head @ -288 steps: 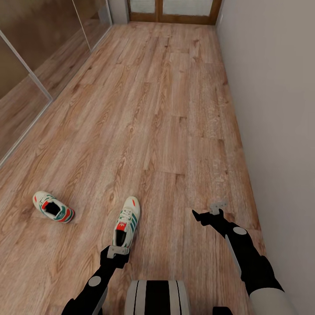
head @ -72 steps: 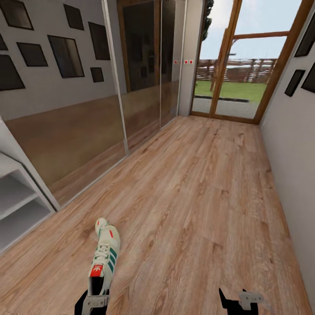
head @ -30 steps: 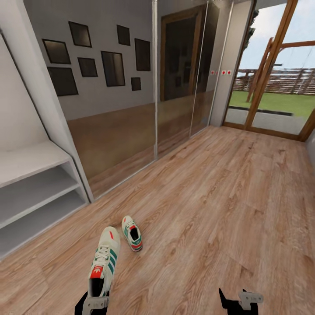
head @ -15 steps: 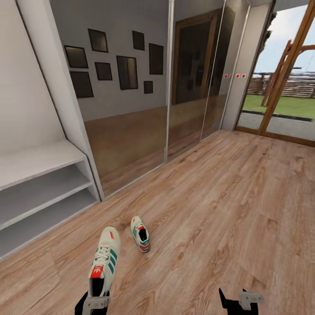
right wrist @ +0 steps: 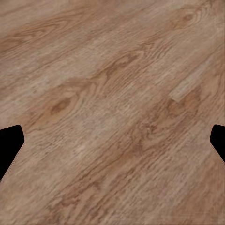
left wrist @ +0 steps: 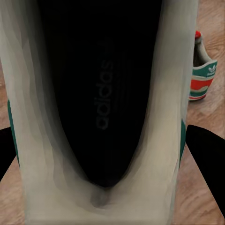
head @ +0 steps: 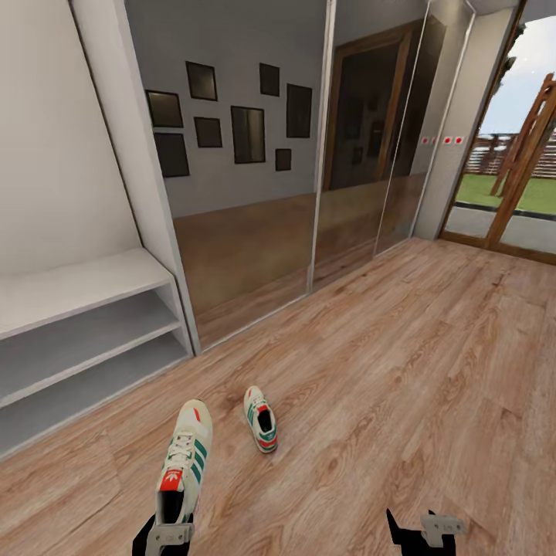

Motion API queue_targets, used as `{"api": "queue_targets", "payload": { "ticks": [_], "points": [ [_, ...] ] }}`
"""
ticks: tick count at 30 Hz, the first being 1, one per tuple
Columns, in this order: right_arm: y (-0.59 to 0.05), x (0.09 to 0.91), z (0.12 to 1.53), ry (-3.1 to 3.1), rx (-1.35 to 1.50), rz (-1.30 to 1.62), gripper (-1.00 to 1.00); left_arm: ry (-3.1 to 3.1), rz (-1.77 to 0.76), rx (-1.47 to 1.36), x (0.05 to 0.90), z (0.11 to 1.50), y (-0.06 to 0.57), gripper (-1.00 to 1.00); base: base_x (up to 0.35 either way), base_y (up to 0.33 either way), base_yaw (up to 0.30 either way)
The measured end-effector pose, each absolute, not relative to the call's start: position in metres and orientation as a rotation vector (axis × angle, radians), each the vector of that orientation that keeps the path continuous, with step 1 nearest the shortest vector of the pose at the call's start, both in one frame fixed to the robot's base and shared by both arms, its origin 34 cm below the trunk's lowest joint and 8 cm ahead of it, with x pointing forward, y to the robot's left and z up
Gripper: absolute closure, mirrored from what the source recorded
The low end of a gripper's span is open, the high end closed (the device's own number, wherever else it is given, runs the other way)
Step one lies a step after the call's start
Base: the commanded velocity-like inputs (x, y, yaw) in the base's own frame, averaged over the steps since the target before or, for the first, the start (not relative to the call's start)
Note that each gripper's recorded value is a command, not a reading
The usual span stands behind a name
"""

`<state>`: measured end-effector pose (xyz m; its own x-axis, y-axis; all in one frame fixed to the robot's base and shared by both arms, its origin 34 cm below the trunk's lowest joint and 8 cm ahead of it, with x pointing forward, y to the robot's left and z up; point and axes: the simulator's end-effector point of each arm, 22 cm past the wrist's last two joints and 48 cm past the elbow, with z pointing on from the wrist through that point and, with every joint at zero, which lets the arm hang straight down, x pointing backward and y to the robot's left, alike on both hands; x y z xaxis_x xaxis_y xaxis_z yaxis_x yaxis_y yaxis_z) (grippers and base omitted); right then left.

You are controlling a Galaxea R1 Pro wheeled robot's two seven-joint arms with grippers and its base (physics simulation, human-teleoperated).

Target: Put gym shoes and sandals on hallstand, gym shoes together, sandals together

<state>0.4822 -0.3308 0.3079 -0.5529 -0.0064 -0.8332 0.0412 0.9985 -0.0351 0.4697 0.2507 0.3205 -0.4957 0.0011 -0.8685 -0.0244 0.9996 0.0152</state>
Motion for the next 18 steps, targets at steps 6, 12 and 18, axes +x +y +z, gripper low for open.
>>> {"api": "queue_targets", "payload": {
  "ticks": [6,12,18],
  "points": [
    [-0.3308,0.484,0.3106,2.149,0.024,-0.061,-1.0,2.081,0.032,-0.017,0.4715,0.3234,0.2511,1.0,0.17,-0.133,0.175],
    [-0.3305,0.4858,0.3133,2.142,0.025,-0.06,-1.0,2.075,0.033,-0.018,0.4728,0.3256,0.252,1.0,0.026,-0.015,0.181],
    [-0.328,0.4878,0.316,2.134,0.021,-0.056,-1.0,2.069,0.034,-0.019,0.4743,0.3281,0.2525,1.0,0.004,-0.002,0.204]
  ]
}}
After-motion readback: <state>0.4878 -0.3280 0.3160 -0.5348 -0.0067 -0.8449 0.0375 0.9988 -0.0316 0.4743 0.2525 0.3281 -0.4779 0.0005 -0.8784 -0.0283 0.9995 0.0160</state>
